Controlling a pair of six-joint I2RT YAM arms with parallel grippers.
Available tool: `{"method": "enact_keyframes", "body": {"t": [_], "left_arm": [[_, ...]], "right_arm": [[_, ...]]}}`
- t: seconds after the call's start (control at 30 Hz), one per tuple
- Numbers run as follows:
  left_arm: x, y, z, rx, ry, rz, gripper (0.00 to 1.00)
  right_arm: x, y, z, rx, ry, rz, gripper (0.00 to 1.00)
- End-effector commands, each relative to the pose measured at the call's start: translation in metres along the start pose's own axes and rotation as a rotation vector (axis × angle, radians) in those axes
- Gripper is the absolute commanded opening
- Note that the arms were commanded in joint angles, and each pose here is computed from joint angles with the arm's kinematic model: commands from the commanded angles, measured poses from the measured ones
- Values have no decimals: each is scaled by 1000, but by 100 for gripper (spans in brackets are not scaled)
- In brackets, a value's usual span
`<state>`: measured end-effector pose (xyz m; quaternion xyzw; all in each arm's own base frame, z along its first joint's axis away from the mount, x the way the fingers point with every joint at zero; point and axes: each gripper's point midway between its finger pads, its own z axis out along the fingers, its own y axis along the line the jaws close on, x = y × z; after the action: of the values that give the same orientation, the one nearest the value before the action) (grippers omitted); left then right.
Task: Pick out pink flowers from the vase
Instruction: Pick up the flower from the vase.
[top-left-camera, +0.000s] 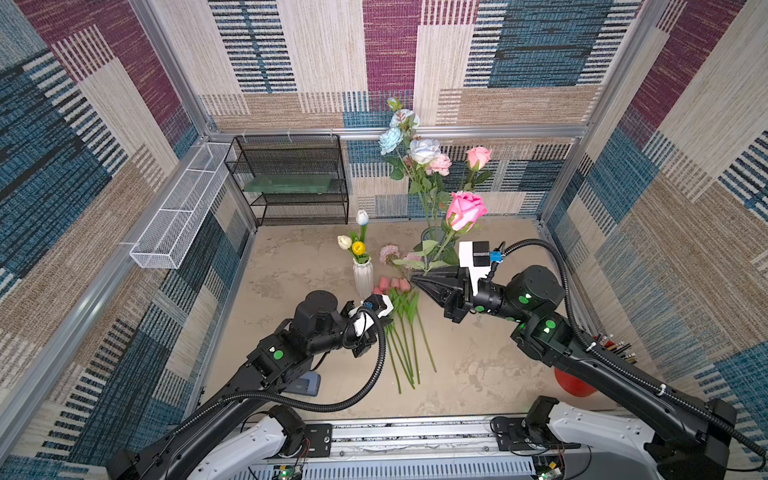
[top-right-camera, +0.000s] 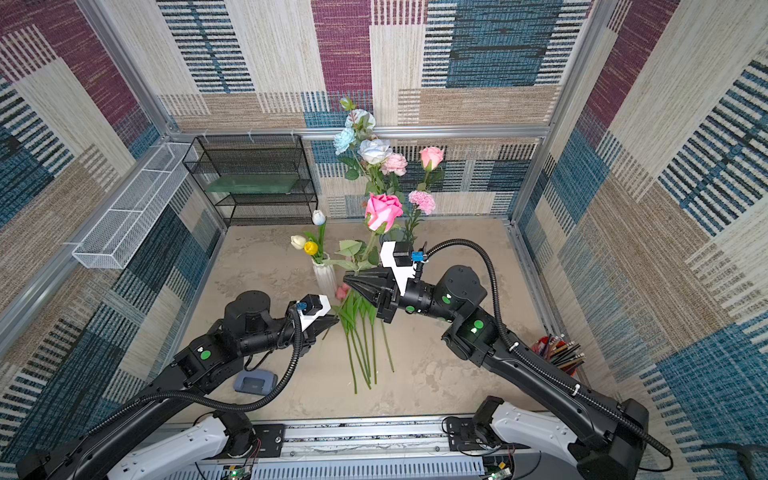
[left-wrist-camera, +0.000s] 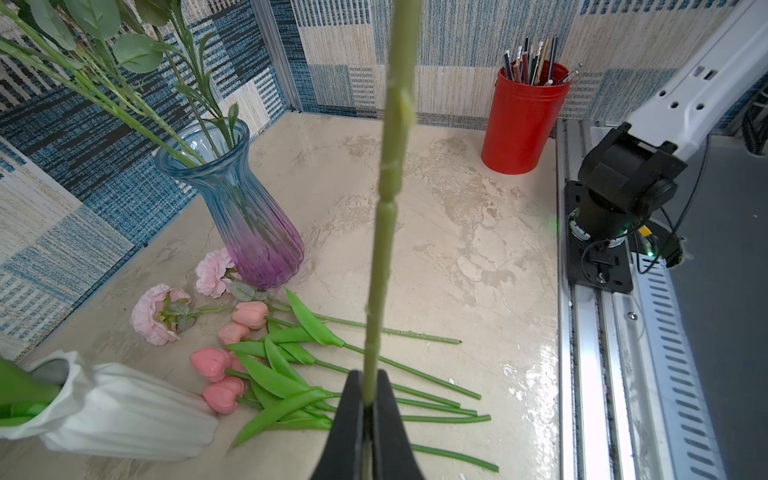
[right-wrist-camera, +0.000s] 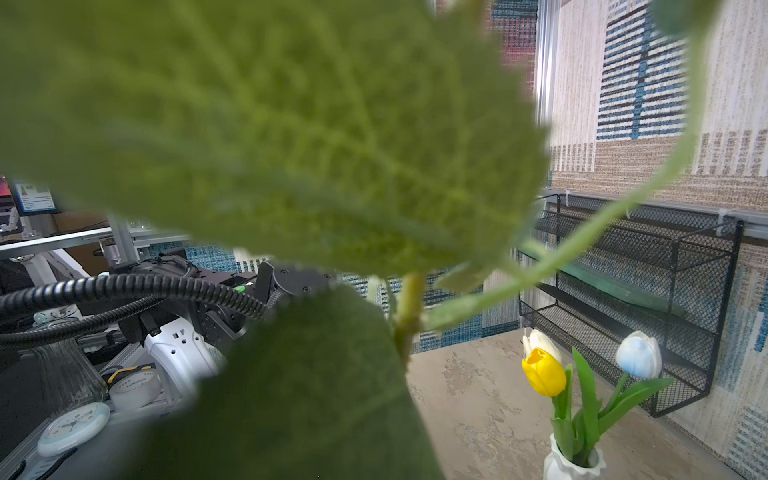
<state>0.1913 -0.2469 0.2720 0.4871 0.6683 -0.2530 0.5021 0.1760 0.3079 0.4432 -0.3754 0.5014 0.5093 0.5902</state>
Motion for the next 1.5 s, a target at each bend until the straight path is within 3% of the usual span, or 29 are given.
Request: {"method": "enact_keyframes", "body": {"t": [0.0,0.07,0.17,0.3,0.7,1.2,1.27,1.47], "left_arm": [[-12,1,-5,-5,-40,-23,0],[-15,-3,-7,12,-58,-41,0],[-20,-7,-11,30,-89,-87,0],[-25,-7,-15,25,-134,-166,0],[-42,-7,-20,55,-284,-380,0],[-37,-11,-25,60,-296,-398,0],[-35,-11,-25,58,-295,-398,0],[-33,-15,-24,76,-281,-389,0]], "right_arm": [[-5,-1,1,16,-8,-9,16],[-5,-5,0,38,-2,-16,31],[-2,-7,-1,63,12,-37,43],[2,-7,-4,85,13,-45,47],[73,13,12,37,71,87,48],[100,1,36,82,131,137,39],[104,-2,40,84,144,143,34],[108,2,45,52,156,147,4]]}}
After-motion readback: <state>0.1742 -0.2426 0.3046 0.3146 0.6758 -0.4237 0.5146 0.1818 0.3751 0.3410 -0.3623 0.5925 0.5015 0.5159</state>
